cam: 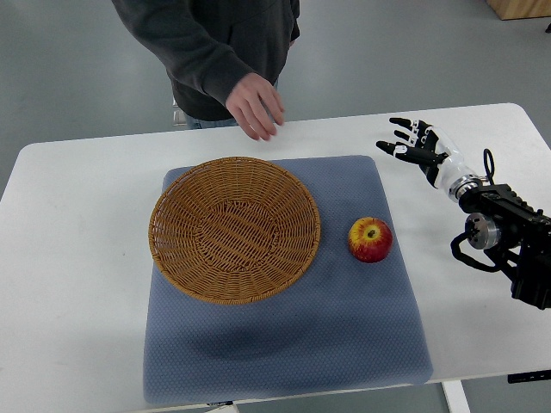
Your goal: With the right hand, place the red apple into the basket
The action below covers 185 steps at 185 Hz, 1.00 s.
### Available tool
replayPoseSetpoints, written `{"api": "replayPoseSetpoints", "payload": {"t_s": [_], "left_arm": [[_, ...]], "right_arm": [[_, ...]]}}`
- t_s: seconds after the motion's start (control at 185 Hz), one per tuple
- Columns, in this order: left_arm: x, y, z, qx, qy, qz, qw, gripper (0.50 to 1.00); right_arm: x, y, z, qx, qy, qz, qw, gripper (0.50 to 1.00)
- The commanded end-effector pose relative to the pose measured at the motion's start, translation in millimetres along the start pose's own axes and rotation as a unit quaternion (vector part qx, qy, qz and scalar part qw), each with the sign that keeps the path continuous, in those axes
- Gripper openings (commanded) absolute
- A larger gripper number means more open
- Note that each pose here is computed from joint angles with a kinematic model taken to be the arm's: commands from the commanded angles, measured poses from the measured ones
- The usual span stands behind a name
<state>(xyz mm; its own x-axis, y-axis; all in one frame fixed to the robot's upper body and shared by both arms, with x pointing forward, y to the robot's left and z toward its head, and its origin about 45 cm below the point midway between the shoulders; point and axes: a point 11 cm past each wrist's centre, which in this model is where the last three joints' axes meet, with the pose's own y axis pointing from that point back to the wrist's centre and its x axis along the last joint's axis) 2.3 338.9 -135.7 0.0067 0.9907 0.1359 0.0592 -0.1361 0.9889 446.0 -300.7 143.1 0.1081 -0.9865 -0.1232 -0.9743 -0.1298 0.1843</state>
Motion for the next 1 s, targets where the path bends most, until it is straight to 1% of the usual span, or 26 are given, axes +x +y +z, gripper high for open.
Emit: {"api": "replayPoseSetpoints", "payload": {"t_s": [0.0, 0.61, 0.74, 0.81, 0.994], "left_arm": [[0, 0, 0, 0.0, 0.0, 0.0, 1.0, 1.0], [0, 0, 0, 0.0, 0.0, 0.0, 1.0, 1.0], [0, 0, 0, 0.0, 0.001, 0.0, 1.0, 1.0], [0, 0, 0, 0.0, 0.002, 0.0, 1.0, 1.0], [0, 0, 0, 0.0, 0.002, 0.0, 1.0, 1.0]], "right_arm": [[0, -1, -1, 0.001, 0.0, 0.0, 1.0, 0.924], [-1, -1, -1, 0.001, 0.0, -0.003, 1.0, 0.921], [-2, 0, -2, 0.002, -0.002, -0.012, 1.0, 0.924], [9, 4, -4, 0.001, 0.003, -0.015, 1.0, 0.924], [8, 5, -7, 0.003, -0.008, -0.038, 0.999, 0.924]]}}
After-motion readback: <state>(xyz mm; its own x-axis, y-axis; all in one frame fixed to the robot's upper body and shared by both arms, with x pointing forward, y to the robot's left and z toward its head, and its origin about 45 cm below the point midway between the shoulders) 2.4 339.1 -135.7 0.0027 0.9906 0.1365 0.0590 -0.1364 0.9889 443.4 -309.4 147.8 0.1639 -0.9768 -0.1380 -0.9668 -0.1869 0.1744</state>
